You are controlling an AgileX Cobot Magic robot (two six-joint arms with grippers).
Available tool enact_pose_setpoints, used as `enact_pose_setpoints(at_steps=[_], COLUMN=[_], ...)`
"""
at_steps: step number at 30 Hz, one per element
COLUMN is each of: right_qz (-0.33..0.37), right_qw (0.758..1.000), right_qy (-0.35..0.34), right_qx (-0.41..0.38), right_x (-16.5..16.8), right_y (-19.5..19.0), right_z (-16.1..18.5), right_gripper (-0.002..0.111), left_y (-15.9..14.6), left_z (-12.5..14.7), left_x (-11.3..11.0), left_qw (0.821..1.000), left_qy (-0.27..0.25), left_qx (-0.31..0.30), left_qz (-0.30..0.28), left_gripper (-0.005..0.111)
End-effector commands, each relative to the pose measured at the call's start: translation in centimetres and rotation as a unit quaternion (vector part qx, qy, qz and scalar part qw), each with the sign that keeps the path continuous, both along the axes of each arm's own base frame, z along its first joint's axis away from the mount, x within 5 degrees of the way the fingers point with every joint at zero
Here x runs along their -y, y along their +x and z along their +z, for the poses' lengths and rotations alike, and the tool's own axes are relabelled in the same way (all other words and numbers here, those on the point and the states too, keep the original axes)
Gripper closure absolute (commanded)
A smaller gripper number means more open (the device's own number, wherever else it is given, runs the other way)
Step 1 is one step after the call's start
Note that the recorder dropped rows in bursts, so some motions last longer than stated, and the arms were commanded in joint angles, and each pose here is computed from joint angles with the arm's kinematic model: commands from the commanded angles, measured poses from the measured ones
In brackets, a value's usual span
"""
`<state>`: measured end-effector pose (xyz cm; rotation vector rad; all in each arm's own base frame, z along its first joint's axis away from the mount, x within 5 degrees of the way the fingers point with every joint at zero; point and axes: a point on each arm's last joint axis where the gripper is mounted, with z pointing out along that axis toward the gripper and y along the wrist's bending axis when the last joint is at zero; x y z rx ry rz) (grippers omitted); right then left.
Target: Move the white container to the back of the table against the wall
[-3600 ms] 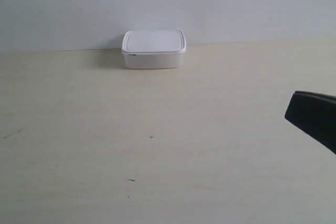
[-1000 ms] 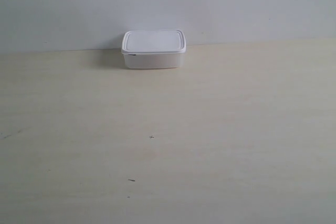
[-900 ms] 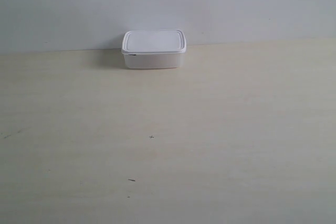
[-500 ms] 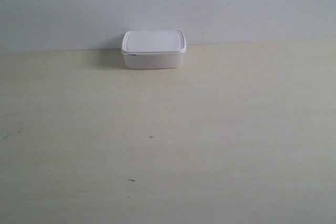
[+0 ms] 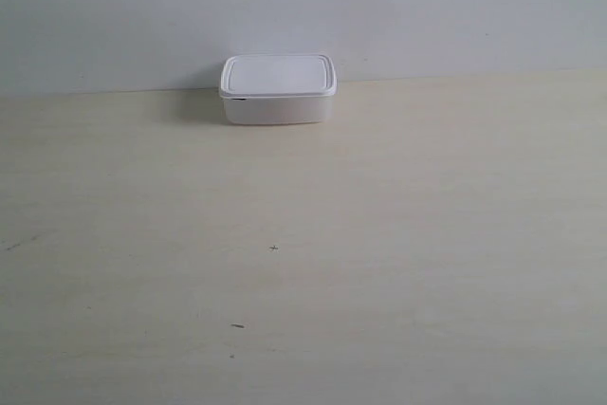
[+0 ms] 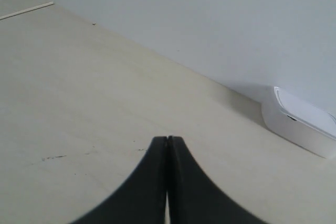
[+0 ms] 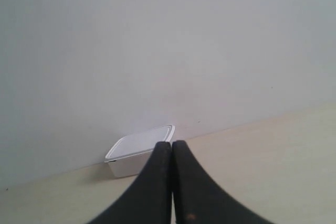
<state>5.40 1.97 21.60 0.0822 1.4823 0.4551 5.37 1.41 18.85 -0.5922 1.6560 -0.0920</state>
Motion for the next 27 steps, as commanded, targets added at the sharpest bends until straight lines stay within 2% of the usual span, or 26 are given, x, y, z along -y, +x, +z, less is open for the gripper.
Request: enact_pose_setpoints(at_steps=[1,13,27], right_qz=[-0.002,-0.002,-0.002], right_qw=[1.0,1.0,1.0], right_qy=[0.0,0.0,0.0], right_qx=[0.001,0.001,0.001], right_x=[0.02,0.02,0.02], right_y=[-0.02,-0.02,-0.02], right_z=[-0.12,-0.12,-0.12], right_gripper=[0.108,0.108,0.108], left_y=[-0.04,0.08,0.08], left_z=[0.17,0.17,0.17], left_x=[-0.03,0.52,0.52], left_qw=[1.0,0.999,0.999], left_qy=[0.007,0.006,0.006], left_qx=[0.008,0.009,0.009], left_qz=[0.002,-0.049,-0.049], left_gripper=[0.107,0.107,0.107])
